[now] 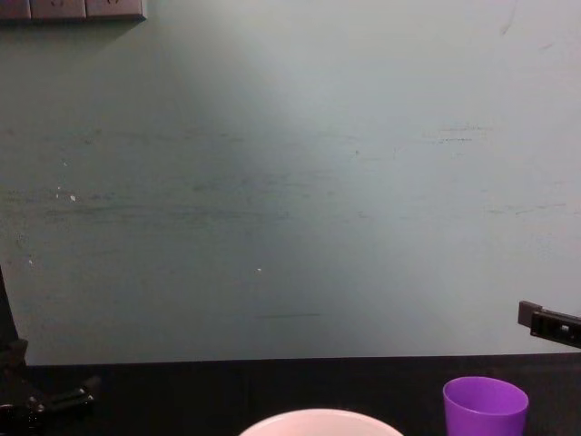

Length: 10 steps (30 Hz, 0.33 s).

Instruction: Pick up the cup and pour the mung beans from the cup into the bowl.

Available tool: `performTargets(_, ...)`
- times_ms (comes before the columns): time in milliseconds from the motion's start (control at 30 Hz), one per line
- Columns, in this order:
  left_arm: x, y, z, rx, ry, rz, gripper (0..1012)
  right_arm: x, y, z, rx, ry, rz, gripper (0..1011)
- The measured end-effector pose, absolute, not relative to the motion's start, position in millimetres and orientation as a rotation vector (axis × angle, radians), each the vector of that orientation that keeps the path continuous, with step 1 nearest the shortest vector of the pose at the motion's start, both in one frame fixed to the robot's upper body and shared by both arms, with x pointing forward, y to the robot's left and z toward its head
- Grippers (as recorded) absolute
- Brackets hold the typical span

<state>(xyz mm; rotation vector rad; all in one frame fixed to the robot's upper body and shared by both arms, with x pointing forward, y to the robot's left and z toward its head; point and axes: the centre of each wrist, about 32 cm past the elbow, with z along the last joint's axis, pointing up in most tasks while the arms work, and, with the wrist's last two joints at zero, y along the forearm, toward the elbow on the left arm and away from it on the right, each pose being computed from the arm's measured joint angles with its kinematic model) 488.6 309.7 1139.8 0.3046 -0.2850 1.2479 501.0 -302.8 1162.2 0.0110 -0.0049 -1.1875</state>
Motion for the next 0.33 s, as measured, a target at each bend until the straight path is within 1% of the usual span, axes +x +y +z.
performTargets(333,488.6,309.7,1139.8,0.304,-0.285,1.248,1000,501.0,-302.8,1162.2,0.011,-0.005,-1.188,1000)
